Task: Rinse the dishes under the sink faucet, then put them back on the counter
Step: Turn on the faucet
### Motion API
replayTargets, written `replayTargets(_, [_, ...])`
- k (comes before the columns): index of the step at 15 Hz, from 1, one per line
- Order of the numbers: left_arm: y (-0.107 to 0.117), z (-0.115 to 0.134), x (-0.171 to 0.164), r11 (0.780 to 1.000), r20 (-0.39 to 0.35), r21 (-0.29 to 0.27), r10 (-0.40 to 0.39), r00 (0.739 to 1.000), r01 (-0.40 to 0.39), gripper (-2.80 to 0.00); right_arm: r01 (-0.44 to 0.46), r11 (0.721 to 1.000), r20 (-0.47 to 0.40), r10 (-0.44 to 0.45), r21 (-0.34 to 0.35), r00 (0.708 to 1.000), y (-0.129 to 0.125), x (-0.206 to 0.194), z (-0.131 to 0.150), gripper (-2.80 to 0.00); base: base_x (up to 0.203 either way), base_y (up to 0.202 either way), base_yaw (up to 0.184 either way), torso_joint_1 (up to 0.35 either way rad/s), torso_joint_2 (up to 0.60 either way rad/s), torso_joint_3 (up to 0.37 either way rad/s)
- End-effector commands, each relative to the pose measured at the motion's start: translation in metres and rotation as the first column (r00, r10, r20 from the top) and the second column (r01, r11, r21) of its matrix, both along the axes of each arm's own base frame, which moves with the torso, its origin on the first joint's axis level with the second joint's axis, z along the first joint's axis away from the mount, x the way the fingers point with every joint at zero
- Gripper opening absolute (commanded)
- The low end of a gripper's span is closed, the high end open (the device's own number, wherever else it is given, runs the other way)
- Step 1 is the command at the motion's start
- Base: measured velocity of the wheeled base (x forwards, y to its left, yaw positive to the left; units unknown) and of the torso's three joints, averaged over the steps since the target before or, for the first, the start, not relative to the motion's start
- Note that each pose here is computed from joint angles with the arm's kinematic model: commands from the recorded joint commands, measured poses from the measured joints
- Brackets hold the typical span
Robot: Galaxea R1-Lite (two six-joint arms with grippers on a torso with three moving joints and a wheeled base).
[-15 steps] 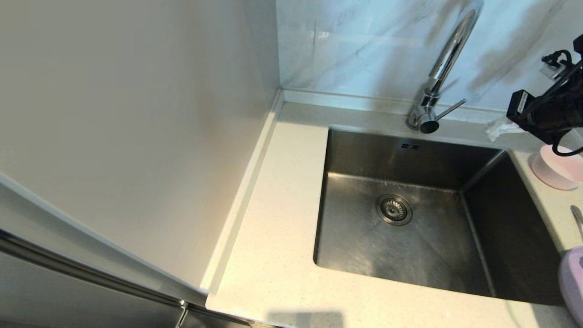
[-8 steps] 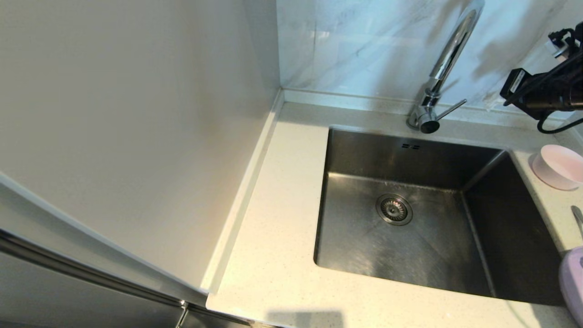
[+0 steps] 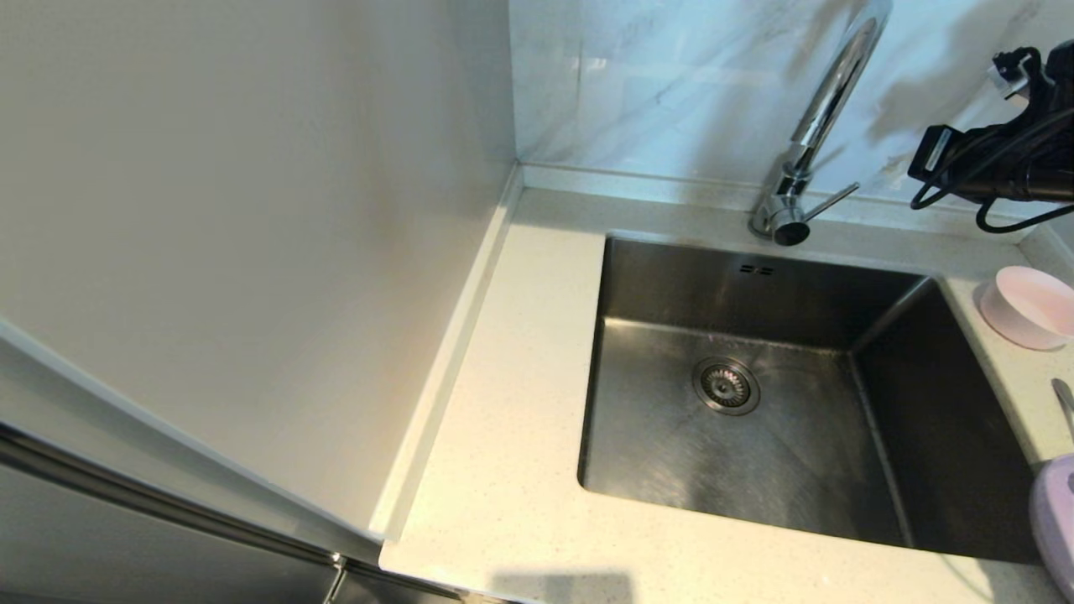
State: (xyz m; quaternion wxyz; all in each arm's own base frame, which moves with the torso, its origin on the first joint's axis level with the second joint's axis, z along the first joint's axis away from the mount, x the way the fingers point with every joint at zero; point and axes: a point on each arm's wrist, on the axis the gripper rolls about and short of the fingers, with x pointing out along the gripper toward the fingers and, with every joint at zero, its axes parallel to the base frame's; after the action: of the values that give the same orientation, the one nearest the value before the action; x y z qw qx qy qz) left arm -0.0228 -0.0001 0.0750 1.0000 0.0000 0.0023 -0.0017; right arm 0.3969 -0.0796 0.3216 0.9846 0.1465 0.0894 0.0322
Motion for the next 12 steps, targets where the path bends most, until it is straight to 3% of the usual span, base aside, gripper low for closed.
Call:
replayTargets(1, [0.000,0.000,0.000,1.000,0.000,0.000,0.000,1.000,0.000,-2.80,-0.005,1.000,-0.027,0.005,0.009,1.000,-0.001,0.009,-0.011,-2.80,0.000,0.000,0.000,0.000,0.00,0.000])
replayTargets(5, [0.000,0.000,0.000,1.000,0.000,0.000,0.000,1.000,0.000,-2.80,-0.033,0.999,-0.014,0.034,0.010,0.999,0.006,0.011,-0.009,-2.80,0.000,0.000,0.000,0.000,0.00,0.000])
replayTargets(9, [0.000,0.000,0.000,1.000,0.000,0.000,0.000,1.000,0.000,-2.80,-0.076,0.997,0.073,0.076,-0.003,0.994,0.013,0.013,0.000,-2.80,0.000,0.000,0.000,0.000,0.00,0.000])
replayTargets(12, [0.000,0.000,0.000,1.000,0.000,0.000,0.000,1.000,0.000,-2.80,-0.094,0.996,0.074,0.094,-0.004,0.993,0.018,0.016,-0.003,-2.80,0.000,0.000,0.000,0.000,0.00,0.000])
